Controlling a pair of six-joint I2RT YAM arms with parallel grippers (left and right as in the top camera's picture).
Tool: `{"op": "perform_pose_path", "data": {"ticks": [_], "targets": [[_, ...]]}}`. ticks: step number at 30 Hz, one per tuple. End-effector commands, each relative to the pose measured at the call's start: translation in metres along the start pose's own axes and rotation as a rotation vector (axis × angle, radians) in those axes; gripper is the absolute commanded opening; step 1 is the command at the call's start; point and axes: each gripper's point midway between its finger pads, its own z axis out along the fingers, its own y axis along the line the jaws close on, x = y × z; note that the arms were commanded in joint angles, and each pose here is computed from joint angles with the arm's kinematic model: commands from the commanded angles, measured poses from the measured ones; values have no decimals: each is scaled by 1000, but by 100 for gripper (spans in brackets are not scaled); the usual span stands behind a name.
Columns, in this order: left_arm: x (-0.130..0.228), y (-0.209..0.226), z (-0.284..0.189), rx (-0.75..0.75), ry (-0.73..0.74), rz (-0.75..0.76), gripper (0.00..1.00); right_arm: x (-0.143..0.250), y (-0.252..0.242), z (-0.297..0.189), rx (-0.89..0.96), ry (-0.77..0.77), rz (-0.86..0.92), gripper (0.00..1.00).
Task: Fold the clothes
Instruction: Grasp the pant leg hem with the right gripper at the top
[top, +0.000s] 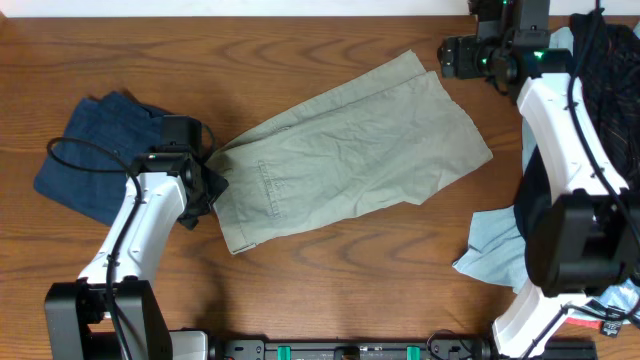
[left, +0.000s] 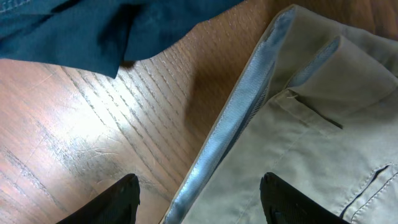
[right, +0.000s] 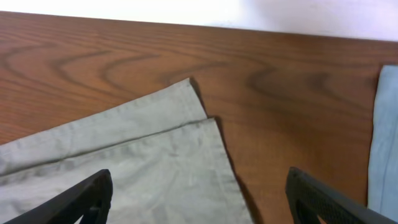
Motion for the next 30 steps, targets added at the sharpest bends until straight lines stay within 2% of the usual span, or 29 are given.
{"op": "perform_pose_path", "data": {"ticks": [1, 9, 18, 22, 26, 30], "targets": [[-1, -1, 0, -1, -1, 19, 64, 27, -6, 44, -3, 70, -60, 88], [-1, -1, 0, -1, -1, 19, 64, 49, -12, 117, -2, 47, -69, 94], [-1, -1, 0, -1, -1, 19, 64, 78, -13, 163, -6, 61, -48, 85], [-1, -1, 0, -1, -1, 19, 64, 84, -11, 169, -6, 70, -52, 77], [-1, -1, 0, -1, -1, 19, 64, 83, -13, 169, 5, 66, -52, 63], [-1, -1, 0, -1, 0, 20, 64, 84, -13, 169, 7, 68, -29, 35]]}}
